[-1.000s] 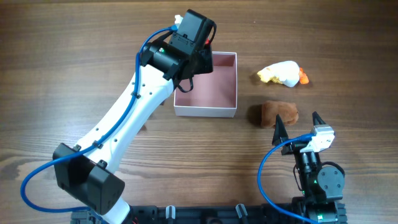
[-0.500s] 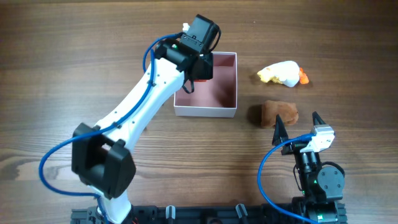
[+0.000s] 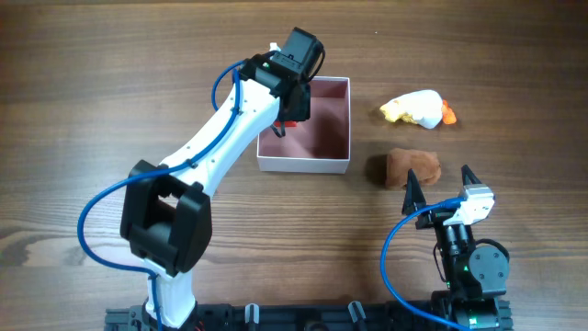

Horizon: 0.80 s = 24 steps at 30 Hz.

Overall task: Pack container
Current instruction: 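Lift the red fire truck and carry it over the box, then lower the fire truck into the box and open the left gripper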

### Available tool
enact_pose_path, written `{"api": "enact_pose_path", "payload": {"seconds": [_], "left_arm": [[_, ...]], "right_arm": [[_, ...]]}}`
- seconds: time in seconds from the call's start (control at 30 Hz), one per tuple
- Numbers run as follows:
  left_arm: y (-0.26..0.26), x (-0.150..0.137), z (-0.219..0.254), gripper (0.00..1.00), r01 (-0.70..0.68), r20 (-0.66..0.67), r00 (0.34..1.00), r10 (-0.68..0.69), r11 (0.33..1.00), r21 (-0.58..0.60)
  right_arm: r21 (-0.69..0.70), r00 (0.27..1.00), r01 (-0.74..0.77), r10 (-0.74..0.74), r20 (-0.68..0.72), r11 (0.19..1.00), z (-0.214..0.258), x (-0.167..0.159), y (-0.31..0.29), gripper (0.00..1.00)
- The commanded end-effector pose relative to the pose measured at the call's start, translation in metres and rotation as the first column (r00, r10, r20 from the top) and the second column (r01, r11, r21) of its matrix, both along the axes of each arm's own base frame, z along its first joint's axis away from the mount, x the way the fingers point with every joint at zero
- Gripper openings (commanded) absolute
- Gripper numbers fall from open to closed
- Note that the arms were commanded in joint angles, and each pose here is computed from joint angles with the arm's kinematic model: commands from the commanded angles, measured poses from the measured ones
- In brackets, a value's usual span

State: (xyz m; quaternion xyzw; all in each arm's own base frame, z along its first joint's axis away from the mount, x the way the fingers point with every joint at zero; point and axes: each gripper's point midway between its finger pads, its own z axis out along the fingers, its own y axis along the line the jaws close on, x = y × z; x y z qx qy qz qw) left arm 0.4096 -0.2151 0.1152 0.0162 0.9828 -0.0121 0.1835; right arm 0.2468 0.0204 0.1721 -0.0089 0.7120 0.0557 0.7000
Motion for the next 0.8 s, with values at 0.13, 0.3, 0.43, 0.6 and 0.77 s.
{"api": "enact_pose_path", "payload": {"seconds": [0.13,0.3,0.43,0.6,0.77], "left_arm": [[0.011,0.009,-0.022,0.24,-0.01,-0.022,1.0,0.011,0.999,0.049],[0.009,0.013,-0.026,0.24,-0.01,-0.015,1.0,0.011,0.999,0.046],[0.009,0.014,-0.031,0.24,-0.011,-0.022,1.0,0.012,0.999,0.053],[0.01,0.014,-0.044,0.24,-0.011,-0.041,0.999,0.014,0.998,0.07],[0.015,0.016,-0.05,0.24,-0.02,-0.041,0.999,0.024,0.995,0.099]], "right_arm": [[0.015,1.0,-0.012,0.012,0.007,1.0,0.001,0.0,0.002,1.0],[0.015,1.0,-0.012,0.012,0.007,1.0,0.001,0.0,0.002,1.0],[0.015,1.0,-0.012,0.012,0.007,1.0,0.001,0.0,0.002,1.0],[0.015,1.0,-0.012,0.012,0.007,1.0,0.001,0.0,0.002,1.0],[0.015,1.0,-0.012,0.012,0.007,1.0,0.001,0.0,0.002,1.0]]}}
